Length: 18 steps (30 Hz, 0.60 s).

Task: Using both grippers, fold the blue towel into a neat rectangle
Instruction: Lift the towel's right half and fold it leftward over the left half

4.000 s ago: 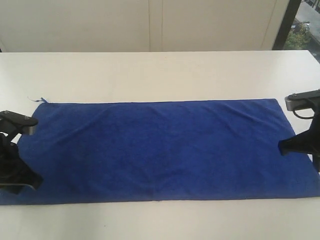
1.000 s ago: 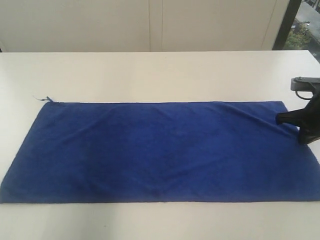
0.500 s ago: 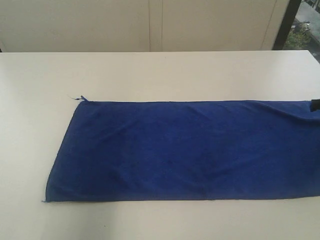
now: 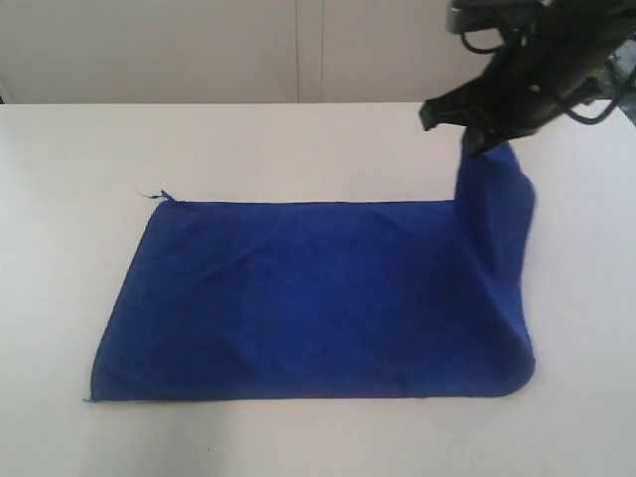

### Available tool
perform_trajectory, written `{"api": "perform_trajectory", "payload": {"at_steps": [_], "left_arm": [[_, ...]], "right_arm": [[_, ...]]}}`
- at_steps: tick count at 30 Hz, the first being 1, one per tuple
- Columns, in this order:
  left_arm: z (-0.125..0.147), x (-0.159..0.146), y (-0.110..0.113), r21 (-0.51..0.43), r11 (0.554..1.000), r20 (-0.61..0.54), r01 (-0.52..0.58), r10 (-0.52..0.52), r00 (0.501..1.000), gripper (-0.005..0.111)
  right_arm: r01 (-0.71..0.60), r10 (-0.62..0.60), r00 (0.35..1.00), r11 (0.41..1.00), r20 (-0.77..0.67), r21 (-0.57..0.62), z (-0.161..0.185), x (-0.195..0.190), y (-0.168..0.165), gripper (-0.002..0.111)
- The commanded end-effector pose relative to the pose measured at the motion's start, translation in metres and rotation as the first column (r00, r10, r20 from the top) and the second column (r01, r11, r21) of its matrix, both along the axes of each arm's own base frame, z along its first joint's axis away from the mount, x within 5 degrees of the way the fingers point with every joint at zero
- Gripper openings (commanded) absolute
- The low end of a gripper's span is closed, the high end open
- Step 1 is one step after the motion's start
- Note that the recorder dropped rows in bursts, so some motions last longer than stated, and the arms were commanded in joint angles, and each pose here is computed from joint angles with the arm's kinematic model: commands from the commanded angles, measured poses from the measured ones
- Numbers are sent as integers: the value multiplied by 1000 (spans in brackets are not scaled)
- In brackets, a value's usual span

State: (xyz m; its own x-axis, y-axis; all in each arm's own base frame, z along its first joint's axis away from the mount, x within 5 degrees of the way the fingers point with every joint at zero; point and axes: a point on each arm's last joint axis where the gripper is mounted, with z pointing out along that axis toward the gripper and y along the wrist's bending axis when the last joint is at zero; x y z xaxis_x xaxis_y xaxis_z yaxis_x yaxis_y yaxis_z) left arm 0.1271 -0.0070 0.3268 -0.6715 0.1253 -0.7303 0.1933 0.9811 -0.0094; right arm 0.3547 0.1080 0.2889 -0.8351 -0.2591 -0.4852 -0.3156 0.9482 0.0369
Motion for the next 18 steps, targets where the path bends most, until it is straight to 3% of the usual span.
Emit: {"api": "perform_trajectory", "payload": {"at_steps": [1,5,6,8,14,18], "left_arm": [[2,-2,-1,-4,1000,1,10,-10,1000,0],[2,-2,-1,-4,1000,1,10,-10,1000,0],[2,-2,-1,-4,1000,1,10,-10,1000,0],[2,-2,-1,-4,1000,1,10,-10,1000,0],[2,-2,-1,-4,1000,1,10,-10,1000,0],[2,-2,-1,-4,1000,1,10,-10,1000,0]], "right_arm": [[-186,186,982,982,26,27,20,-12,59,0],[-426,425,905,896,38,125,17,-24,151,0],[-473,474,880,870,26,140,-1,-27,183,0],[-498,501,865,853,18,158,-30,-27,215,0],[-507,520,854,834,-1,216,-104,-24,275,0],[-519,533,846,827,-11,215,-123,-24,289,0]]}}
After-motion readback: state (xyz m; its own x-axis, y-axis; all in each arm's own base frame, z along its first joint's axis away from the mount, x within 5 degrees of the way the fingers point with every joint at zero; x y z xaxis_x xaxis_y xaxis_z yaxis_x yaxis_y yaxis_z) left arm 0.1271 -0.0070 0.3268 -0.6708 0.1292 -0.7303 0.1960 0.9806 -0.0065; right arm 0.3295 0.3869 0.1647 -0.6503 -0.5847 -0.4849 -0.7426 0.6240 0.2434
